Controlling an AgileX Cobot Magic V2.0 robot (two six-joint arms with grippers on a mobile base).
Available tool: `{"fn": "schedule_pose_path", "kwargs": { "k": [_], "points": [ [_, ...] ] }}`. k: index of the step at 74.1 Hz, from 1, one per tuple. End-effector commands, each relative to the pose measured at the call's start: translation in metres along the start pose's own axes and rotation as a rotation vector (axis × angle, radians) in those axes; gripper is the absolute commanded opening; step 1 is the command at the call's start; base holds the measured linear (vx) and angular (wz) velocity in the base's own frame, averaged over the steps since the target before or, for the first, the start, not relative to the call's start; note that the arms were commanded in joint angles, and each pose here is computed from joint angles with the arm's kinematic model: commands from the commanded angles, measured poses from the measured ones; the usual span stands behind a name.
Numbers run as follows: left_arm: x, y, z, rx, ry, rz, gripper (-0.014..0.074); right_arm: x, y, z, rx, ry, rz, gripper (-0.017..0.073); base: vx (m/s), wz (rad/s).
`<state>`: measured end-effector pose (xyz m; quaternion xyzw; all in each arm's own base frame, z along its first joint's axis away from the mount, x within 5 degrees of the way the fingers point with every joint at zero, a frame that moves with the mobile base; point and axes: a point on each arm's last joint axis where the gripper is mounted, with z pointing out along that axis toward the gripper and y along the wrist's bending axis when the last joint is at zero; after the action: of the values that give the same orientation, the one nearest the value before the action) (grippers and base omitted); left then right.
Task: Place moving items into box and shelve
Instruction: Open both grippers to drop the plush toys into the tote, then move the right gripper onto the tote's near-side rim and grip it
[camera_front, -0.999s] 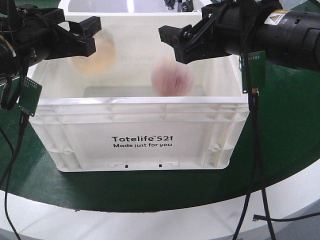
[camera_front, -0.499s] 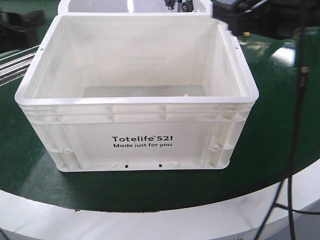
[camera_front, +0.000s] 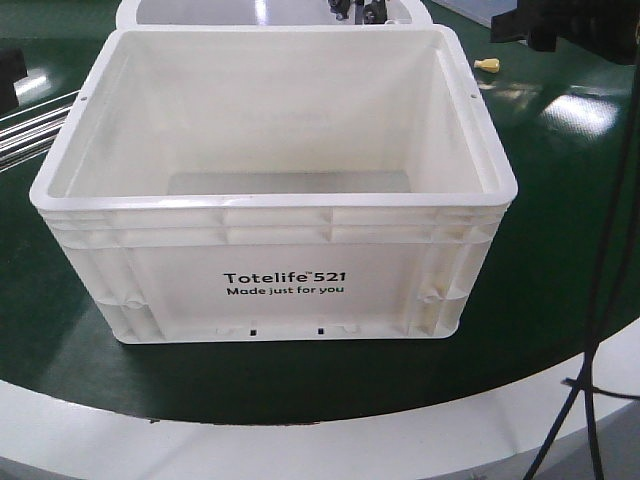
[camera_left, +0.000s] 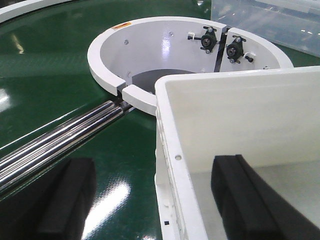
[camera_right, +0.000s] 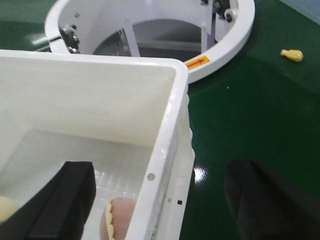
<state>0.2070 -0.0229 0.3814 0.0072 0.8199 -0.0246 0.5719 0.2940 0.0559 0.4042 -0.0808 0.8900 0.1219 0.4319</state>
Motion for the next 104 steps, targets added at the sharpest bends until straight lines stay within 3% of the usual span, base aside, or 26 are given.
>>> {"fn": "schedule_pose_path", "kwargs": {
  "k": [1, 13, 29, 44, 56, 75, 104],
  "points": [
    [-0.017, -0.001, -0.009, 0.021, -0.110, -0.015, 0.0585, -0.022, -0.003, -0.012, 0.053, -0.035, 0.020, 0.0573, 0.00, 0.00],
    [-0.017, -0.001, -0.009, 0.021, -0.110, -0.015, 0.0585, -0.034, -0.003, 0.002, 0.033, 0.081, 0.058, 0.0573, 0.00, 0.00],
    [-0.017, -0.001, -0.009, 0.021, -0.110, -0.015, 0.0585, -0.035, 0.000, 0.017, -0.028, 0.125, 0.105, 0.0554, 0.00, 0.00],
    [-0.016, -0.001, -0.009, 0.021, -0.109, -0.015, 0.0585, -0.032, 0.022, 0.027, -0.027, 0.143, 0.016, 0.0536, 0.00, 0.00],
    [-0.016, -0.001, -0.009, 0.021, -0.109, -0.015, 0.0585, -0.026, 0.039, 0.044, -0.034, 0.183, -0.016, 0.0536, 0.00, 0.00],
    [-0.016, -0.001, -0.009, 0.020, -0.105, -0.015, 0.0585, -0.016, 0.042, 0.071, -0.018, 0.266, 0.040, 0.0536, 0.00, 0.00],
    [-0.016, -0.001, -0.009, 0.019, -0.104, -0.013, 0.0585, -0.009, 0.037, 0.083, 0.037, 0.327, 0.036, 0.0536, 0.00, 0.00]
  ]
}}
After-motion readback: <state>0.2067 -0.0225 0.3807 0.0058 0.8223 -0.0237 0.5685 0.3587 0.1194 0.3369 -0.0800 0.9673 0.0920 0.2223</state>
